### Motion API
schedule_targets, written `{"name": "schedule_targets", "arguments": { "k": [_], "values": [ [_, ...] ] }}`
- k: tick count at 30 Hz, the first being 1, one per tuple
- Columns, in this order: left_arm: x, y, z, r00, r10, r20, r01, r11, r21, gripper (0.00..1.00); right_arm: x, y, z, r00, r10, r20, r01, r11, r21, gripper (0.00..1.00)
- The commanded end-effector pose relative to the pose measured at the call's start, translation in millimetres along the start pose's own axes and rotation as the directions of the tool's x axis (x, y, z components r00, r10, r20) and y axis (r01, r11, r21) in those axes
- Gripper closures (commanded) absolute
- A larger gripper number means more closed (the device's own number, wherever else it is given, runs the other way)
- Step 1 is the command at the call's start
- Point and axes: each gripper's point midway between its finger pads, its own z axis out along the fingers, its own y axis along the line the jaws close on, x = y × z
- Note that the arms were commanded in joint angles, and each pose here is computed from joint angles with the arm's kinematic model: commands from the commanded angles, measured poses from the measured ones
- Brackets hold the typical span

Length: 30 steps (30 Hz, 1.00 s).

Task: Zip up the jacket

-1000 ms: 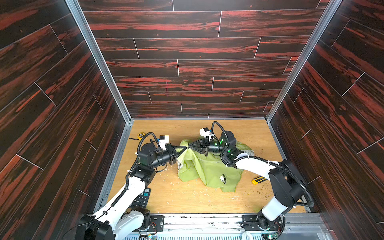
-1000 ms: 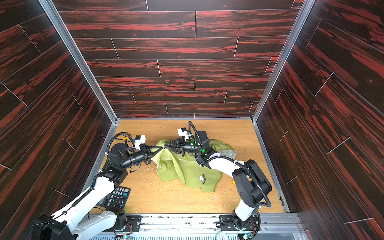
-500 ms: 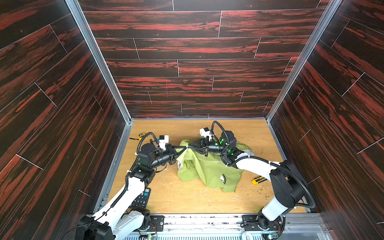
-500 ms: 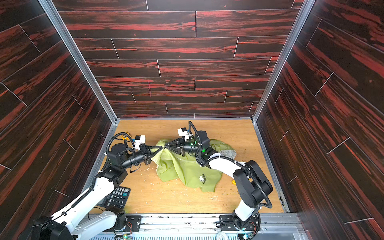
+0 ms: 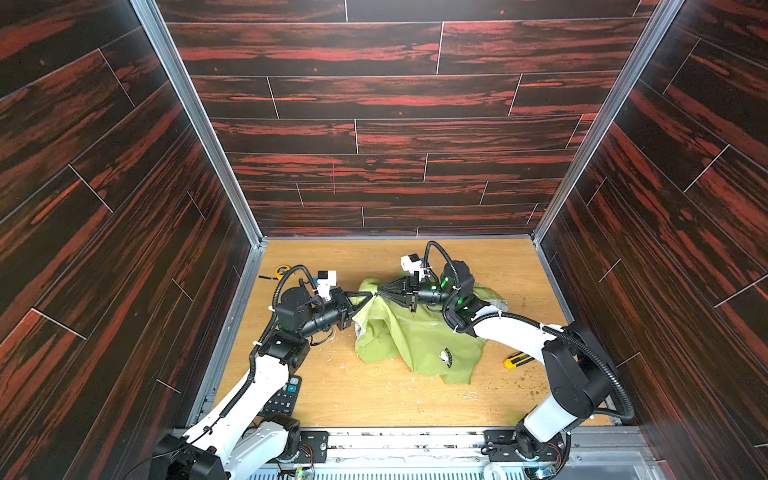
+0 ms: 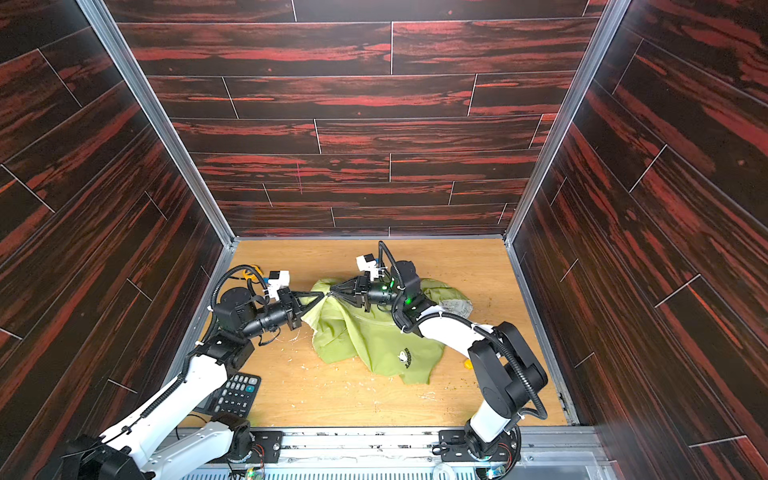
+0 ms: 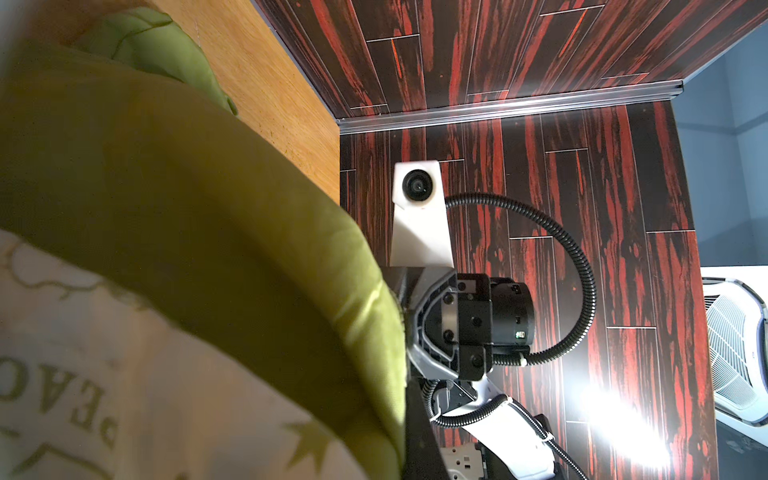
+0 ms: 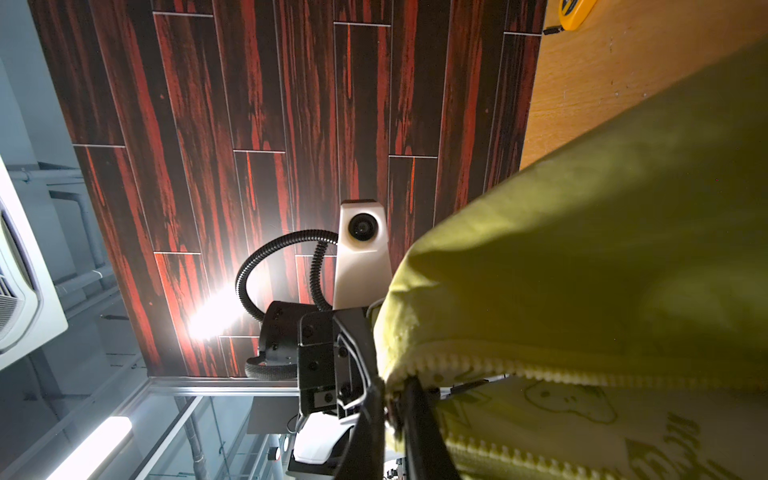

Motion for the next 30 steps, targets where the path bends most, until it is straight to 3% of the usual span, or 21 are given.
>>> {"name": "schedule_targets", "arguments": {
  "k": [1, 6, 19, 30],
  "values": [
    [1.8, -10.1, -4.5, 1.0, 0.025, 0.008, -0.025, 0.999, 0.033, 1.0, 2.5, 25.5, -6.7, 0.999, -0.043, 0.014, 0.044, 0.998, -0.038, 0.89],
    [1.6, -10.6, -4.3, 1.0, 0.026, 0.009, -0.026, 0.999, 0.034, 1.0, 1.7, 25.7, -8.3, 0.999, -0.042, 0.017, 0.042, 0.998, -0.037, 0.88],
    [-0.5, -11.7, -4.9, 0.999, 0.028, 0.022, -0.028, 0.999, 0.031, 1.0, 3.0, 20.2, -12.3, 0.999, -0.035, 0.019, 0.035, 0.999, -0.018, 1.0],
    [-4.1, -11.0, -3.9, 0.999, 0.031, 0.038, -0.032, 0.999, 0.028, 1.0, 0.4, 19.8, -13.2, 0.999, -0.009, 0.039, 0.01, 1.0, -0.014, 1.0]
  ]
}}
